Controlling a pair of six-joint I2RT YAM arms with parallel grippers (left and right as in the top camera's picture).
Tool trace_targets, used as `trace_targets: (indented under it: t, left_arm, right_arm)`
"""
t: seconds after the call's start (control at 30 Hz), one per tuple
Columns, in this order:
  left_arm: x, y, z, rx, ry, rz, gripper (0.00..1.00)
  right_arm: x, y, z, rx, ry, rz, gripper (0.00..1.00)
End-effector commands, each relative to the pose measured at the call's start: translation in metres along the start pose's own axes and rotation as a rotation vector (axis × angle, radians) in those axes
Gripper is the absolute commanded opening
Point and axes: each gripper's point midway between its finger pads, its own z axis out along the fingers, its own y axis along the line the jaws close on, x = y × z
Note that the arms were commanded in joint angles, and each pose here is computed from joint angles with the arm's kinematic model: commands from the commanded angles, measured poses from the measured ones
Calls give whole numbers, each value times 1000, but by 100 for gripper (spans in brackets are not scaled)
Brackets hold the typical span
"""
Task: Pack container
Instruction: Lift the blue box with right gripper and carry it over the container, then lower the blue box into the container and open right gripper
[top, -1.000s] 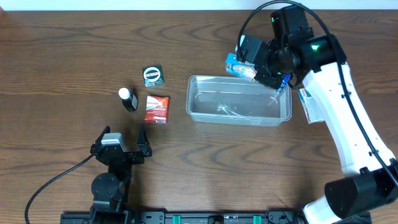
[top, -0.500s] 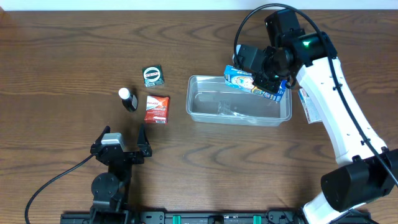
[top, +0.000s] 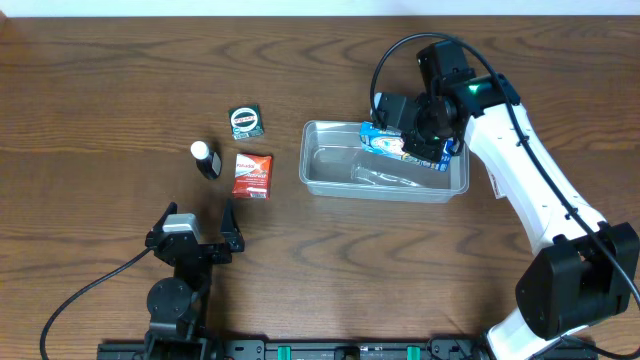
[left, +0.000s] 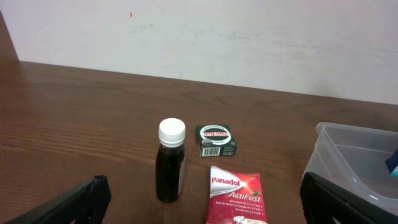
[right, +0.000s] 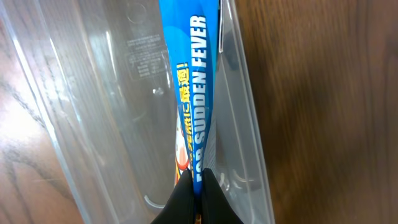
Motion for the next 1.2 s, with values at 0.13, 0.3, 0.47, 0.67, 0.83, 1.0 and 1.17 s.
trace_targets:
  t: [0.13,0.3,0.47,0.67,0.83,1.0,1.17]
  left_arm:
    - [17,4,1,-16,47,-1,98]
    - [17,4,1,-16,47,-1,98]
    - [17,4,1,-16,47,-1,98]
    - [17,4,1,-16,47,0,98]
    - [17,4,1,-16,47,-1,98]
    - [17,4,1,-16,47,-1,98]
    - [17,4,1,-16,47,-1,98]
  right_arm:
    - [9,2,6,-7,22,-103,3]
    - [16,7,19,-18,29,-167,4]
    - [18,5,27,3,31,-176,3]
    - [27,-2,35,25,36,-157,3]
    - [34,-5,34,26,42,-131,8]
    - [35,-3,35,19,46,-126,27]
    - [36,-2,35,15,49,-113,34]
